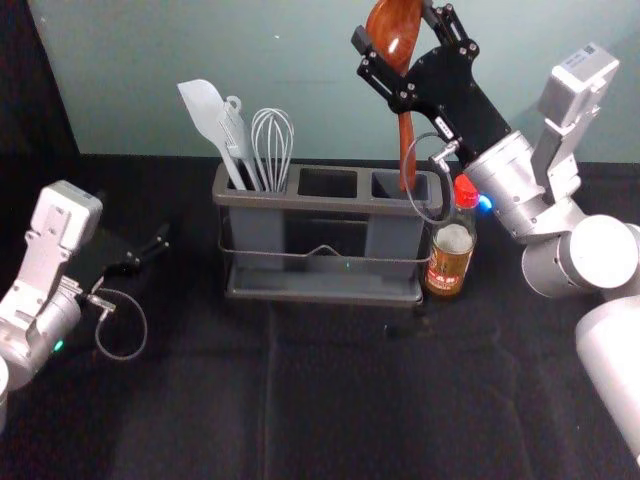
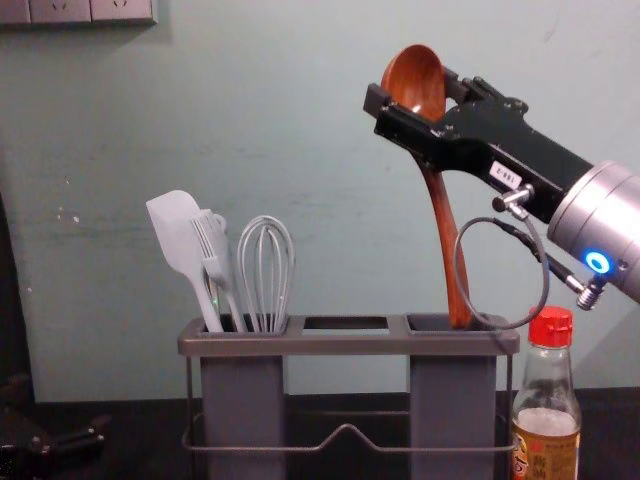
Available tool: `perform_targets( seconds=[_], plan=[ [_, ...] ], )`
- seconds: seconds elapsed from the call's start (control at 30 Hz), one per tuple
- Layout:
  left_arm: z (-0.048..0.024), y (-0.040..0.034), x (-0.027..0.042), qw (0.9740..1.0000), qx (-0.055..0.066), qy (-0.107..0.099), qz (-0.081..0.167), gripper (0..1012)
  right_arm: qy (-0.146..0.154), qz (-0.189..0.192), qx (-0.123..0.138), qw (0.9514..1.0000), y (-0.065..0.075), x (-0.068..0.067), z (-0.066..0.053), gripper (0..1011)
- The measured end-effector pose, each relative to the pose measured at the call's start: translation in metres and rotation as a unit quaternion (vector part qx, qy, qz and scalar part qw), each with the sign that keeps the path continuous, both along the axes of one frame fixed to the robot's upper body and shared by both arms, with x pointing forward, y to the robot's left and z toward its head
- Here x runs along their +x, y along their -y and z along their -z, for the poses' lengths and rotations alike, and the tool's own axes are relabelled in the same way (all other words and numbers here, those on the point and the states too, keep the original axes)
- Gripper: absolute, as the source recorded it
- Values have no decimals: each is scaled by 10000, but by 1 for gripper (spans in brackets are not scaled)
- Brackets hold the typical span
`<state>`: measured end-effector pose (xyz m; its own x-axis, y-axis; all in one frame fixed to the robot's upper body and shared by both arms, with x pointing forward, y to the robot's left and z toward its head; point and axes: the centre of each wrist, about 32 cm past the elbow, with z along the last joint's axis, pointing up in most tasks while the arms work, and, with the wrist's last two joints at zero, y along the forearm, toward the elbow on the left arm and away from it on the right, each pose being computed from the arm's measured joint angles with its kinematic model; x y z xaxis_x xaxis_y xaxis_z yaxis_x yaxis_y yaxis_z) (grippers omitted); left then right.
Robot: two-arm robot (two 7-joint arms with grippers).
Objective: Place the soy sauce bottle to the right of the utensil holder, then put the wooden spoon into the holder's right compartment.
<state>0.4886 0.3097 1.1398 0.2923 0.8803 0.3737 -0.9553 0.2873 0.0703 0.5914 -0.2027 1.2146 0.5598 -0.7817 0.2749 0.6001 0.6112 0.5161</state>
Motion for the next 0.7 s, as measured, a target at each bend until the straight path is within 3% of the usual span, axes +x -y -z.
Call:
perform_targets(
  seconds=[0.3,0.7],
  plan=[
    [0,0,0,10000,0,0,0,1005,-42,33,-41,10000,-33,75,83,840],
    [0,0,0,10000,0,0,0,1005,-181,47,-83,9998,-47,32,254,840]
  ],
)
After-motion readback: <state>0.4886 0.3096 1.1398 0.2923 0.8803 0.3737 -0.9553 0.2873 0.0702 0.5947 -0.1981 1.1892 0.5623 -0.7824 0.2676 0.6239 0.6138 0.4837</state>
